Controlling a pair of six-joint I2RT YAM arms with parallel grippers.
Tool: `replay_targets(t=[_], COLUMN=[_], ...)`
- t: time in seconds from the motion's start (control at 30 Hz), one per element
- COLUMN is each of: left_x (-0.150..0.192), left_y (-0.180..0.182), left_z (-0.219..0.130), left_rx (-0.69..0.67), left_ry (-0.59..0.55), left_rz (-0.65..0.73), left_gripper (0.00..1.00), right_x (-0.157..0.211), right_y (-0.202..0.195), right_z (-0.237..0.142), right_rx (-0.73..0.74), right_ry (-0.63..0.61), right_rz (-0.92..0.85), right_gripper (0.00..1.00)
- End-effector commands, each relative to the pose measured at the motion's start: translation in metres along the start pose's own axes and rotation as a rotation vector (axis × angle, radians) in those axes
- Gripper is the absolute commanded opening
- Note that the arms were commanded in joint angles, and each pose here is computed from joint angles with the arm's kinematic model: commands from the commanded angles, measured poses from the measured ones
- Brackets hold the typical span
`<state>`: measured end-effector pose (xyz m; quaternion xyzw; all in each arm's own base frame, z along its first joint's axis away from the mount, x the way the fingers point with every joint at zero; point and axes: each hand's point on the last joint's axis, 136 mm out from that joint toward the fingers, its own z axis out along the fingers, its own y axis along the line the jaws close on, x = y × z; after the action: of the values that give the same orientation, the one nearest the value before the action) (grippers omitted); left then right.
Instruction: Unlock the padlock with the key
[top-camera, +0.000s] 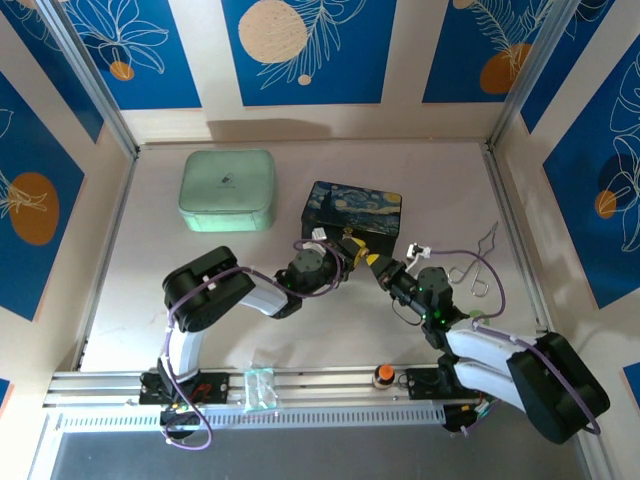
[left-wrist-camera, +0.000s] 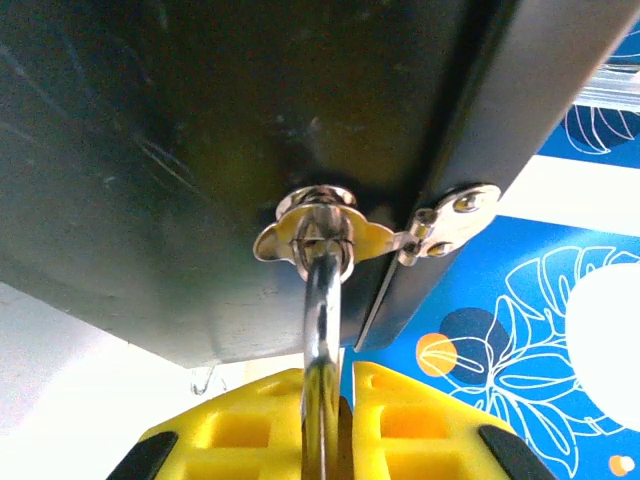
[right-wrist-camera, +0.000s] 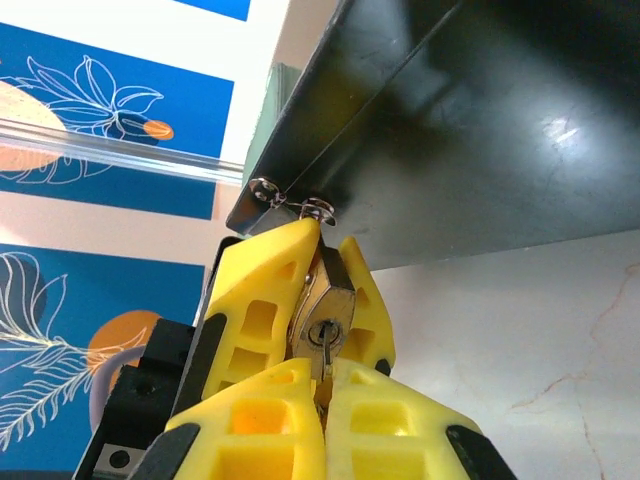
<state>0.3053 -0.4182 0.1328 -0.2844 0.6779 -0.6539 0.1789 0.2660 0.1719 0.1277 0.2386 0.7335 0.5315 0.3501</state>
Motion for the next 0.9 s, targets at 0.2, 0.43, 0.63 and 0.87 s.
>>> replay_targets(t=[0.2, 0.43, 0.63, 0.87], left_x=[0.023, 0.027, 0.028, 0.033], left_y=[-0.054, -0.058, -0.052, -0.054], left_z=[-0.005, -0.002, -0.002, -0.001], left_rx=[0.189, 0.205, 0.162, 0.152], left_ry=[0.096, 0.111, 0.101, 0.093], left_rz=[-0.037, -0.043, 0.003, 0.060], left_gripper=[0.00, 0.00, 0.00, 0.00], right_x=[-0.020, -0.022, -0.020, -0.016], right_y=[-0.004, -0.011, -0.007, -0.005], right_z=[-0.004, -0.007, -0.007, -0.004], right_rx=[-0.028, 0.023, 0.022, 0.028], right_ry=[0.000, 0.033, 0.037, 0.024], right_rz=[0.073, 0.095, 0.087, 0.095], right_gripper=[0.00, 0.00, 0.00, 0.00])
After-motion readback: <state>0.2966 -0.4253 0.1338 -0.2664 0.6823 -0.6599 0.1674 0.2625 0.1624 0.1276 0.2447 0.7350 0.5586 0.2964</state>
